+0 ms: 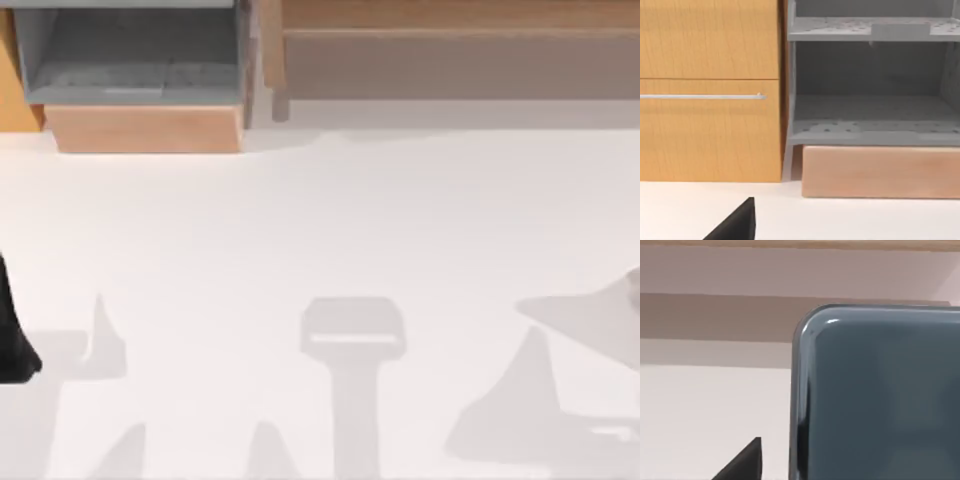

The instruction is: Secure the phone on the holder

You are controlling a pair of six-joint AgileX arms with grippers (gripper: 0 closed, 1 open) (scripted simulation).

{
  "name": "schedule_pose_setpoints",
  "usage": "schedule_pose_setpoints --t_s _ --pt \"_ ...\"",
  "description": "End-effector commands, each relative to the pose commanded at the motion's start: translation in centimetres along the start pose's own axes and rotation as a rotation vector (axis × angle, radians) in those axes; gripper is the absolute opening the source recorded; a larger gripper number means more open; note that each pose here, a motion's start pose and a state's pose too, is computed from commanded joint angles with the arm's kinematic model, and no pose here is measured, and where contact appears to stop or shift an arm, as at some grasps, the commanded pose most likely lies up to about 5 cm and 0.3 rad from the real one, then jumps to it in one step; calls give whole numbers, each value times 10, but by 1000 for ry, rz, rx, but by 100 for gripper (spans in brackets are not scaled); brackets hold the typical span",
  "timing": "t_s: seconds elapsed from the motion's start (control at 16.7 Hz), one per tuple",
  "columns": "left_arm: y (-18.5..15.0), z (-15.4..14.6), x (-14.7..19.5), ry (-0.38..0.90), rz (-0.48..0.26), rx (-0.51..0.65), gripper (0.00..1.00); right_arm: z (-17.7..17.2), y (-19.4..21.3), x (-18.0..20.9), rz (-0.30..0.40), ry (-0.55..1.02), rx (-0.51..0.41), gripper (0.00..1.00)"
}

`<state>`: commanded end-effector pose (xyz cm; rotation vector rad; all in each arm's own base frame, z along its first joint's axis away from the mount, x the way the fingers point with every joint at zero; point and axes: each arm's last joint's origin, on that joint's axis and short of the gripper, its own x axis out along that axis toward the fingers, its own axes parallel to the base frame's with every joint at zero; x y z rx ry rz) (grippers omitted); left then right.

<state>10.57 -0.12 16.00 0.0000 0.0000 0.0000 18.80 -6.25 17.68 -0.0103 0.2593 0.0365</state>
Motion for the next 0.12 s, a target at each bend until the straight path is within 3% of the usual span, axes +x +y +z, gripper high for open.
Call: schedule_pose_setpoints --t_s 0.12 --pt "0 0 0 0 0 0 100 0 0 0 0 0 0 100"
